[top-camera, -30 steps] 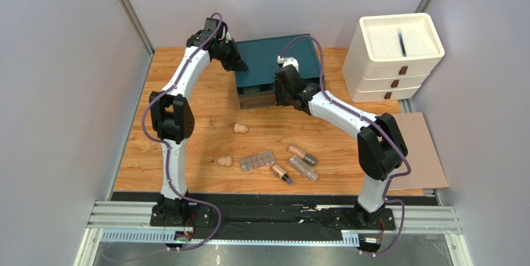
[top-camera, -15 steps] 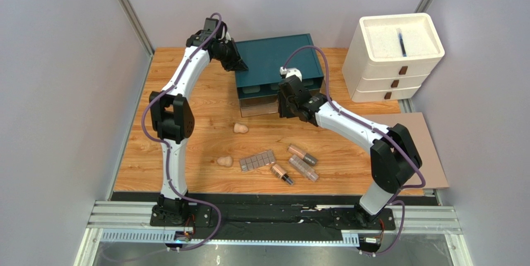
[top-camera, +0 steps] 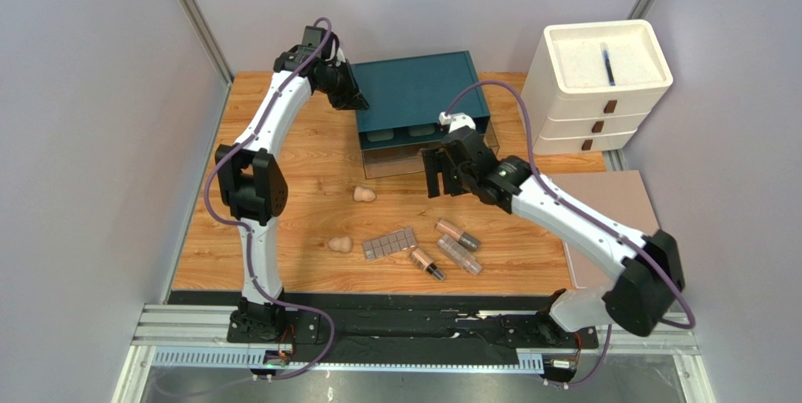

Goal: Organize the makeup

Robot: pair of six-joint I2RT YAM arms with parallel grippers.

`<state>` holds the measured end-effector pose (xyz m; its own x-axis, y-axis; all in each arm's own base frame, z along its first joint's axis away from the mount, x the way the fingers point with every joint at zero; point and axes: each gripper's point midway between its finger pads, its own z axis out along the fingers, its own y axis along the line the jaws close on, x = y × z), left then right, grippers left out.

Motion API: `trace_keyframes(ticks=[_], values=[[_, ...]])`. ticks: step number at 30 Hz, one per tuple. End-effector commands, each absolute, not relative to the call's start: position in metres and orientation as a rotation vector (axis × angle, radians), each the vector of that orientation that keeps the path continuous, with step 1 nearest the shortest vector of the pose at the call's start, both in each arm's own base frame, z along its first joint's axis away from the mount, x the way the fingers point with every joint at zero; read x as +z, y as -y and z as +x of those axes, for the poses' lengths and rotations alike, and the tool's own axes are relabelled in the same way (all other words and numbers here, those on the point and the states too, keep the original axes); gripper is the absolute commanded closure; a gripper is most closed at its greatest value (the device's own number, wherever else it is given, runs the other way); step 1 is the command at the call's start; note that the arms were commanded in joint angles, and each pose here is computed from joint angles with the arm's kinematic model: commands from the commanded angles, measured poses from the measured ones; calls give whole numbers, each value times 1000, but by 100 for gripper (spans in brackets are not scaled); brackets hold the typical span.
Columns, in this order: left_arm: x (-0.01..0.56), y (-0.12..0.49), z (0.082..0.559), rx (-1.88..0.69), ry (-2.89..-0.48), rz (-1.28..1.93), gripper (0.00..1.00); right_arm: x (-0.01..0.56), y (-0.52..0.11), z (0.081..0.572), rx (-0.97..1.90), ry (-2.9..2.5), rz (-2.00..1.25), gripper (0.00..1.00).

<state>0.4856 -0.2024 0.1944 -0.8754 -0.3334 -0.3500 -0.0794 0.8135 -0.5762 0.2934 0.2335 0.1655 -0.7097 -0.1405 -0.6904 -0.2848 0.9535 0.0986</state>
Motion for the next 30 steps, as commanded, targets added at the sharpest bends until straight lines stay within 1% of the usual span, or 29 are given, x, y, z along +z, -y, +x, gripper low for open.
trace_keyframes(ticks=[1,3,4,5,7,9,10,12,14,15,17,18,19,22,24,26,30], values=[[279,201,459,-839,-2390,-164,88,171,-225,253,292,-2349,-405,5],[286,203,448,-865,-2385,-146,87,166,-229,236,355,-2354,-467,5],[300,202,440,-877,-2353,-131,86,152,-232,220,374,-2386,-531,5],[296,203,433,-891,-2369,-122,85,146,-234,212,383,-2398,-566,5],[307,201,419,-903,-2346,-92,80,127,-239,190,370,-2439,-661,6],[301,201,406,-918,-2372,-86,77,117,-245,179,363,-2460,-712,7],[307,200,398,-928,-2360,-73,75,107,-251,171,349,-2478,-763,8],[295,201,384,-948,-2399,-72,74,98,-258,166,327,-2482,-817,10],[299,201,368,-965,-2398,-61,73,87,-267,161,302,-2492,-879,11],[289,200,360,-971,-2426,-64,73,85,-270,162,297,-2483,-898,12],[294,197,346,-977,-2414,-54,73,77,-277,161,276,-2496,-939,13],[286,195,338,-972,-2438,-63,73,78,-282,162,290,-2486,-953,16],[290,193,331,-972,-2425,-55,73,77,-287,160,305,-2491,-970,16],[278,187,315,-949,-2457,-55,73,62,-296,156,303,-2520,-1028,22],[278,185,308,-946,-2461,-49,73,59,-303,154,319,-2517,-1060,25],[272,184,304,-946,-2477,-50,73,53,-307,154,318,-2525,-1070,25],[269,183,300,-943,-2484,-42,73,43,-313,154,317,-2545,-1100,32]])
